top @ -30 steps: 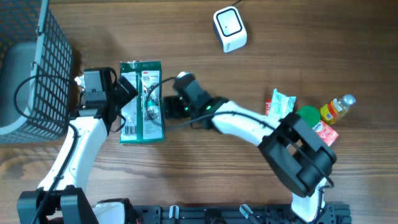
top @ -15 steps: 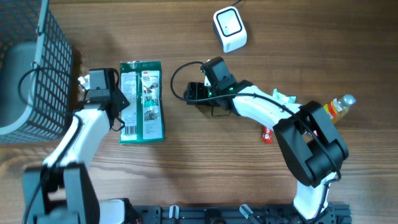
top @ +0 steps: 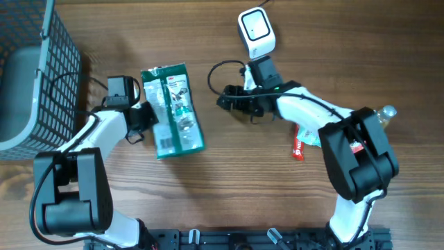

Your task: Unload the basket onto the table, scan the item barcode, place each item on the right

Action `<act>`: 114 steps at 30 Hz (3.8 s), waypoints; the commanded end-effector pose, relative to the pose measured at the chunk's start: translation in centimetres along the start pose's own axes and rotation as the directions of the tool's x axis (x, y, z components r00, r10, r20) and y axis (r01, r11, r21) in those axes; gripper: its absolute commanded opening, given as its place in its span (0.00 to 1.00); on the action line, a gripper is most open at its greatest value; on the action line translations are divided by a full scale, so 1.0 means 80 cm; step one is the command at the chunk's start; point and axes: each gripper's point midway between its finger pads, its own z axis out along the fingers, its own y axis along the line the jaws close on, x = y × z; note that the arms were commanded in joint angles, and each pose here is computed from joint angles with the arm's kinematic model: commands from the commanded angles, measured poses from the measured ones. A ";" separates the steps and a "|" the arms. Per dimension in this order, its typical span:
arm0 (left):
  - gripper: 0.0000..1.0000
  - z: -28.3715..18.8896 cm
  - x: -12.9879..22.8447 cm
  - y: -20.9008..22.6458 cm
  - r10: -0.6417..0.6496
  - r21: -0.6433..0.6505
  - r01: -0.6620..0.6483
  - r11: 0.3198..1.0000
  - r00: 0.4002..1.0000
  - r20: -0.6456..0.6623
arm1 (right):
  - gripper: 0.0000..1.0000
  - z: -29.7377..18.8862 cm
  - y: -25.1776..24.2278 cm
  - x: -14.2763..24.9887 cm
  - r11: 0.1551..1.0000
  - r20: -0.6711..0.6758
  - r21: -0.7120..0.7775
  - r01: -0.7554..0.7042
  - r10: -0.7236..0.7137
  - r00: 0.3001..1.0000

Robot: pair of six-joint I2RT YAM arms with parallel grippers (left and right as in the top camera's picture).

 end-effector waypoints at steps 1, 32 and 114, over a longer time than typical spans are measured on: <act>0.05 0.018 0.055 -0.032 0.094 0.103 -0.080 0.991 0.985 -0.142 | 0.86 0.007 0.002 0.017 0.999 -0.061 -0.026 0.045 -0.046 0.997; 0.06 -0.009 -0.019 -0.012 0.053 -0.114 -0.041 0.993 0.993 0.104 | 0.90 0.034 0.051 0.105 0.982 -0.223 -0.038 0.184 -0.188 0.957; 0.12 0.020 0.017 -0.041 0.136 0.329 -0.074 0.941 0.976 -0.169 | 0.65 0.082 0.012 0.074 0.963 -0.300 -0.195 -0.189 0.125 0.946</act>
